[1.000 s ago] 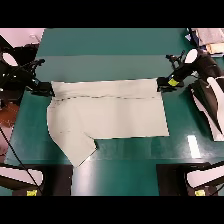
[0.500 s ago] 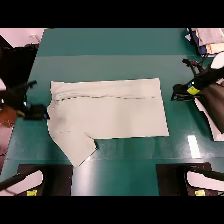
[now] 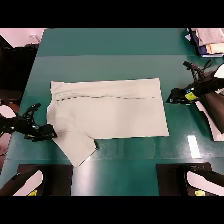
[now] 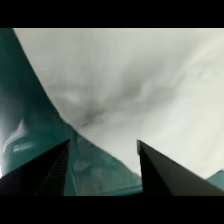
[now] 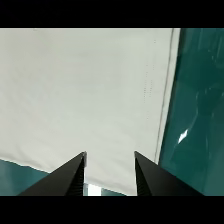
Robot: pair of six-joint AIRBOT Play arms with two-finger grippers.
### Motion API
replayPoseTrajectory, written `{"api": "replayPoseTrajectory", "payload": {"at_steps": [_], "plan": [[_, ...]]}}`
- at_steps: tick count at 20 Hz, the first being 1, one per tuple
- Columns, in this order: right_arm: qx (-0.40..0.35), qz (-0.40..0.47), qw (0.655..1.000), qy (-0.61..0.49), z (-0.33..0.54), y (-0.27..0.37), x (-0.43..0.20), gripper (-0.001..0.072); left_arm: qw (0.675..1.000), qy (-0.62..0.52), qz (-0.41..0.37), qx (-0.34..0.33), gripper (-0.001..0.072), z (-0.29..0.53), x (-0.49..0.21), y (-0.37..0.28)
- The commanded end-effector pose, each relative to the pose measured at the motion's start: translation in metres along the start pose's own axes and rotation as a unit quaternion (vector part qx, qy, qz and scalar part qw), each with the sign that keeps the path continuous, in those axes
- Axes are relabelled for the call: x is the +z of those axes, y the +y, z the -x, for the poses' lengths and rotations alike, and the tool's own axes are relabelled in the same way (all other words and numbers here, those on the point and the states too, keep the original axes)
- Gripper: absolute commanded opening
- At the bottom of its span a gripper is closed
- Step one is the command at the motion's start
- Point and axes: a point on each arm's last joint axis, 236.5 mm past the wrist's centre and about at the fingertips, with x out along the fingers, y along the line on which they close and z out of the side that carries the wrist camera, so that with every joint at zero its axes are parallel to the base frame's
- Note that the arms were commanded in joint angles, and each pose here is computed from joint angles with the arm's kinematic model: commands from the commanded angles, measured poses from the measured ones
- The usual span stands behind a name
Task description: Fold the shirts.
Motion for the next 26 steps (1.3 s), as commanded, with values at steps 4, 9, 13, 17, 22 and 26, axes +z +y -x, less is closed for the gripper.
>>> {"api": "replayPoseTrajectory", "payload": {"at_steps": [4,9,13,17,22,26], "plan": [[0.013,0.001,1.0,0.008,0.0,0.006,-0.005,0.0365,0.999,-0.016,0.023,-0.018,0.0497,-0.015,0.0,-0.004],[0.014,0.001,1.0,0.017,0.0,0.007,-0.01,0.0365,0.999,-0.006,0.026,-0.019,0.0391,-0.019,-0.006,-0.003],[0.017,0.014,0.999,0.045,0.003,0.008,-0.024,0.0365,0.999,-0.011,0.027,-0.029,0.0024,-0.016,-0.002,-0.008],[0.015,0.015,0.999,0.037,0.016,0.0,-0.029,0.0317,0.999,-0.019,-0.013,-0.042,0.0023,0.016,0.011,-0.024],[0.023,-0.091,0.993,0.069,-0.003,-0.054,-0.09,0.0319,0.994,-0.052,-0.053,-0.084,0.0024,0.051,0.03,-0.055],[0.037,-0.177,0.979,0.092,-0.043,-0.083,-0.14,0.0349,0.99,-0.077,-0.047,-0.111,0.0024,0.055,0.041,-0.068]]}}
